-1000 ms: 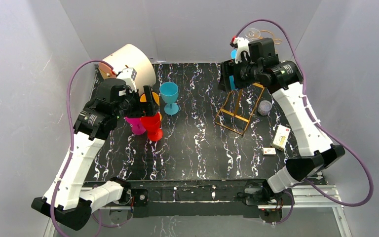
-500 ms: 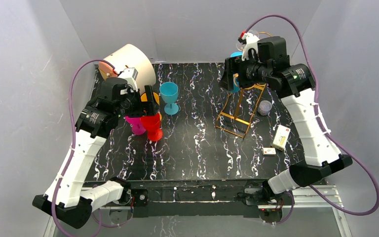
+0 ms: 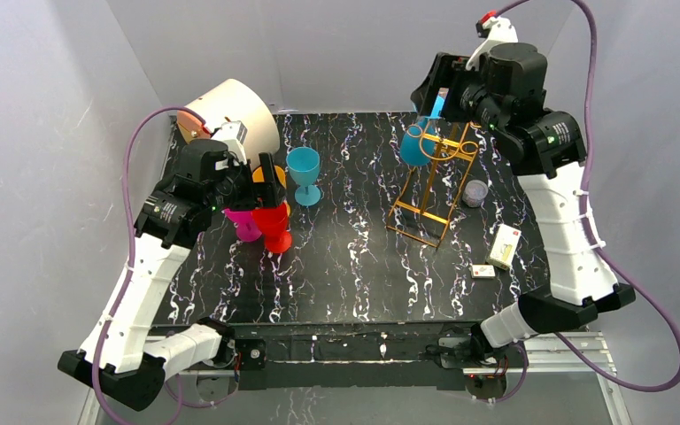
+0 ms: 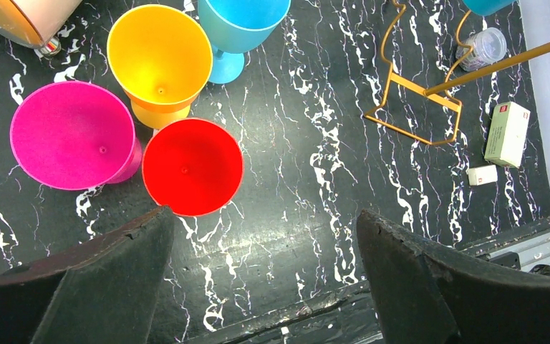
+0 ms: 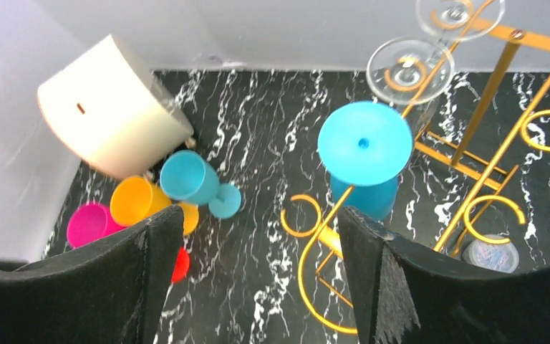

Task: Take the wine glass off the wine glass rack

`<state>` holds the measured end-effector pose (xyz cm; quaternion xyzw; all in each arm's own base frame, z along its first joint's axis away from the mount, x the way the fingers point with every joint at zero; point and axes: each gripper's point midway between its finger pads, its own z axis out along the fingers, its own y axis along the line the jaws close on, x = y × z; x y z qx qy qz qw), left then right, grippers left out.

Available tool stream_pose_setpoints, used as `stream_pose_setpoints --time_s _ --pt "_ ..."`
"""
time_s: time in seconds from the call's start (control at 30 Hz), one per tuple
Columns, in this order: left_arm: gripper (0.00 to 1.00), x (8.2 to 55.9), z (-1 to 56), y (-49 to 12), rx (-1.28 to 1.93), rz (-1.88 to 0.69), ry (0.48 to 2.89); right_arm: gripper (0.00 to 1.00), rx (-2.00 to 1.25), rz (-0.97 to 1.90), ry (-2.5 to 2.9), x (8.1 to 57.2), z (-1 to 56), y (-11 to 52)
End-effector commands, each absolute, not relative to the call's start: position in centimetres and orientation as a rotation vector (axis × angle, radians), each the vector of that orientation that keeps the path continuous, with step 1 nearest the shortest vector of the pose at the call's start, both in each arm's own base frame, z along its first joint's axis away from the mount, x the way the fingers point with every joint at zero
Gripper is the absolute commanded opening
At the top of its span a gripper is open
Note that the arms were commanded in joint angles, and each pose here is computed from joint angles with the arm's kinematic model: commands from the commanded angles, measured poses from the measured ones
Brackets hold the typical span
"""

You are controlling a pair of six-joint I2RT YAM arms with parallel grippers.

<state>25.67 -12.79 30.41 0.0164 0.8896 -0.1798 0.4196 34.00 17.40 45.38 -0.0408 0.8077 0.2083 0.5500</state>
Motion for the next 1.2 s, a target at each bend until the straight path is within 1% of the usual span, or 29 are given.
stream_pose_setpoints --time_s 0.0,0.17,0.23,0.5,0.67,0.87,1.0,1.07,1.17 --pt "0.96 25.3 31.7 -12.4 0.043 -0.447 2.195 0.85 0.103 0.47 1.88 37.1 46.1 16.3" --pt "0.98 25.1 31.8 -12.3 0.047 -0.445 2.191 0.8 0.269 0.55 1.951 39.7 42.4 14.6" --pt "0.98 25.1 31.8 -12.2 0.047 -0.445 2.189 0.78 0.312 0.587 1.959 40.6 41.8 13.6" --pt "0.98 25.3 31.8 -11.6 0.03 -0.403 2.182 0.73 0.342 0.677 2.034 42.9 38.9 13.1" --pt "0.98 25.3 31.8 -11.5 0.03 -0.399 2.181 0.65 0.361 0.684 2.057 44.0 37.8 13.0" --pt "0.98 25.2 31.9 -11.4 0.03 -0.393 2.181 0.64 0.4 0.665 2.087 44.7 36.4 12.6" --pt "0.98 25.2 31.9 -11.4 0.029 -0.394 2.181 0.58 0.413 0.679 2.09 44.8 36.0 12.5" --pt "0.98 25.2 32.0 -11.3 0.026 -0.391 2.18 0.54 0.415 0.69 2.083 44.8 36.1 12.6" --pt "0.98 25.2 32.1 -11.3 0.024 -0.388 2.177 0.42 0.414 0.709 2.069 44.7 36.5 12.6"
